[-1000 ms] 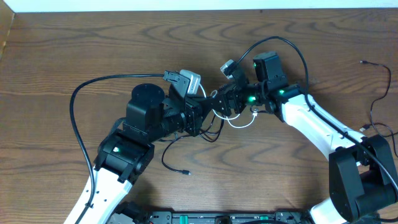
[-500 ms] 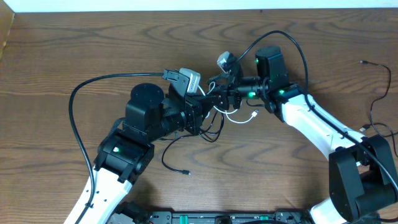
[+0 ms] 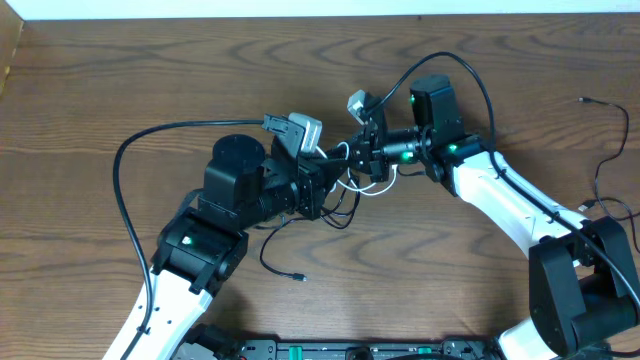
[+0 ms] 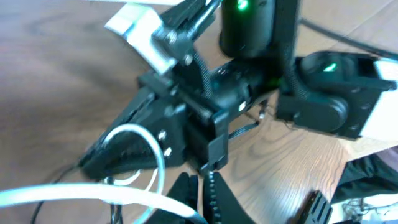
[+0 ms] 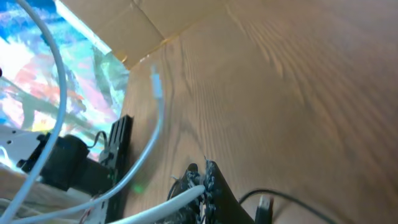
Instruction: Untangle cables
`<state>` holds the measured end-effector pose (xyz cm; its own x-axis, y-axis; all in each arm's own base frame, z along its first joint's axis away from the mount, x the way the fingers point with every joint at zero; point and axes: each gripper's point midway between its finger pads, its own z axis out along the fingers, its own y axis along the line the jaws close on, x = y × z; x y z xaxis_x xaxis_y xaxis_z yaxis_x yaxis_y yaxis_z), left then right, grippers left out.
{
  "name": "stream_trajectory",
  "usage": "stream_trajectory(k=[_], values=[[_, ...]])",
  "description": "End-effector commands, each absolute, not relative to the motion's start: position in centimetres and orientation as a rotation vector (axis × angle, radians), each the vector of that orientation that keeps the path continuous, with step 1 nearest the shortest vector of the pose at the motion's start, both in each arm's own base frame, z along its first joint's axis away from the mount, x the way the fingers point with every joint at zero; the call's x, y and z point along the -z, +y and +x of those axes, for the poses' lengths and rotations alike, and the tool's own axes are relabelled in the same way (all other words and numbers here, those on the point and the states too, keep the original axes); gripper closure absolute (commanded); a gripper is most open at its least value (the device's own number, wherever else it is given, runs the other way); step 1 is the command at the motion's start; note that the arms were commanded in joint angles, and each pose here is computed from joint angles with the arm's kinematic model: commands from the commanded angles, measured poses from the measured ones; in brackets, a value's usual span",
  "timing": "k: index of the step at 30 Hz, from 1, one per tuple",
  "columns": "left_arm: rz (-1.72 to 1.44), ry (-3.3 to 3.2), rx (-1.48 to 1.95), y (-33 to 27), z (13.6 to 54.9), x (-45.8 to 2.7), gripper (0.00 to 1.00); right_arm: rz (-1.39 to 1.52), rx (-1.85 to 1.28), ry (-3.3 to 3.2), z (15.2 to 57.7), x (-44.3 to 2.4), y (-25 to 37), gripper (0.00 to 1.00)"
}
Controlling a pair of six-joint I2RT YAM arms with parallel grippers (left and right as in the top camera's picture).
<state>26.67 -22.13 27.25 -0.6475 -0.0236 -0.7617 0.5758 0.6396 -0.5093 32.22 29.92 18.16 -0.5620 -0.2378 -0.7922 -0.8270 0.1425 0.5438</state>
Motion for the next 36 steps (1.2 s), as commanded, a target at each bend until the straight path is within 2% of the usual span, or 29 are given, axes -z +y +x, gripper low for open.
stream_trajectory(k=[1, 3, 6, 10, 11, 18, 23, 26, 30, 36], values=[[0.362, 2.124, 0.901, -20.8, 27.4, -27.0, 0.83, -0.936, -1.288, 2.049, 33.5, -15.4, 29.1, 0.99], [0.314, 2.189, 0.824, -19.7, 27.5, -25.5, 0.74, -0.825, -1.063, 2.25, 34.8, -12.1, 27.1, 0.99], [0.275, 2.248, 0.754, -18.6, 27.4, -24.3, 0.7, -0.721, -0.781, 2.399, 36.4, -9.3, 24.0, 0.99], [0.248, 2.31, 0.697, -17.7, 27.0, -23.0, 0.64, -0.614, -0.569, 2.433, 38.6, -9.6, 20.5, 0.99], [0.244, 2.323, 0.688, -17.6, 26.9, -22.7, 0.64, -0.587, -0.556, 2.416, 39.2, -10.5, 19.8, 0.99], [0.241, 2.37, 0.675, -17.3, 26.3, -21.8, 0.64, -0.1, -0.52, 2.156, 45.4, -24.4, 9.6, 0.99], [0.24, 2.379, 0.673, -17.2, 26.2, -21.7, 0.64, 0.062, -0.419, 1.982, 45.9, -32.0, 2.0, 0.99], [0.239, 2.385, 0.671, -17.3, 26.3, -21.5, 0.64, 0.137, -0.352, 1.928, 45.5, -33.9, -2.1, 0.99], [0.238, 2.395, 0.669, -17.3, 26.4, -21.2, 0.64, 0.263, -0.267, 1.941, 44.8, -33.1, -7.1, 0.99], [0.236, 2.433, 0.658, -17.2, 26.2, -20.3, 0.64, 0.584, 0.045, 2.074, 42.3, -27.8, -15.5, 0.99]])
